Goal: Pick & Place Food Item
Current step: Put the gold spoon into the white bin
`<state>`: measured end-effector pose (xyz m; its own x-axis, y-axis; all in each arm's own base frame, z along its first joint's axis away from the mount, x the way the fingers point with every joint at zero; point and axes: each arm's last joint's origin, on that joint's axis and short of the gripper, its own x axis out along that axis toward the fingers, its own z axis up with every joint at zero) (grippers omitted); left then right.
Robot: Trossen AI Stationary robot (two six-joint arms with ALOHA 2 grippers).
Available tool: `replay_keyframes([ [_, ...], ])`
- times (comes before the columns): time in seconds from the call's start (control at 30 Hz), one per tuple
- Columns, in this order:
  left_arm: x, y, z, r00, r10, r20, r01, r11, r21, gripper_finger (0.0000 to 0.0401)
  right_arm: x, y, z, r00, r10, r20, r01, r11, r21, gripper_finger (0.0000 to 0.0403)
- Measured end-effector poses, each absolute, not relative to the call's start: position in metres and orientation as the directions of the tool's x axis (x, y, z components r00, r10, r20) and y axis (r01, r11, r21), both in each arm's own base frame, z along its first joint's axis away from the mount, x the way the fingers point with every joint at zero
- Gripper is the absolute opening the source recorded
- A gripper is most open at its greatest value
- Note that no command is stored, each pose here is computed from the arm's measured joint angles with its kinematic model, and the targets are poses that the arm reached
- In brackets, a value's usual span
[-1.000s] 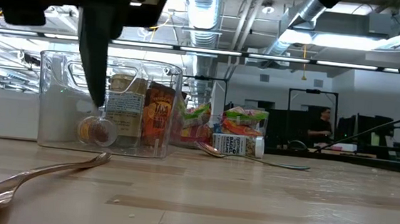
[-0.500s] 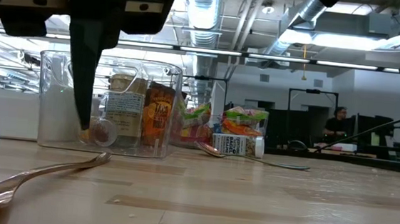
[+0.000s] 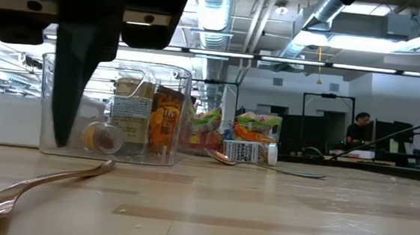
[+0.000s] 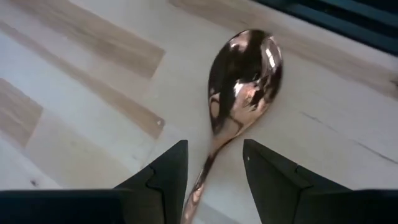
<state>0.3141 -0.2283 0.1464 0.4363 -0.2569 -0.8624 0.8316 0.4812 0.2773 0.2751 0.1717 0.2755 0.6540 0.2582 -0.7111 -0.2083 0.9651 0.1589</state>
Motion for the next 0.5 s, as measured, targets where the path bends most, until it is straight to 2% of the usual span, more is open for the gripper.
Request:
replay_keyframes([
  [0.33,0.320,-0.229,0.128,0.424,-0.251,-0.870,0.858,0.419,0.297,0.0147,0.275,0.172,0.276,0.654,0.259,-0.711,-0.209,0.965,0.160,0.0295],
  [0.5,0.321,-0.225,0.131,0.427,-0.236,-0.873,0.839,0.463,0.286,0.0131,0.275,0.172,0.276,0.654,0.259,-0.711,-0.210,0.965,0.159,0.0295],
])
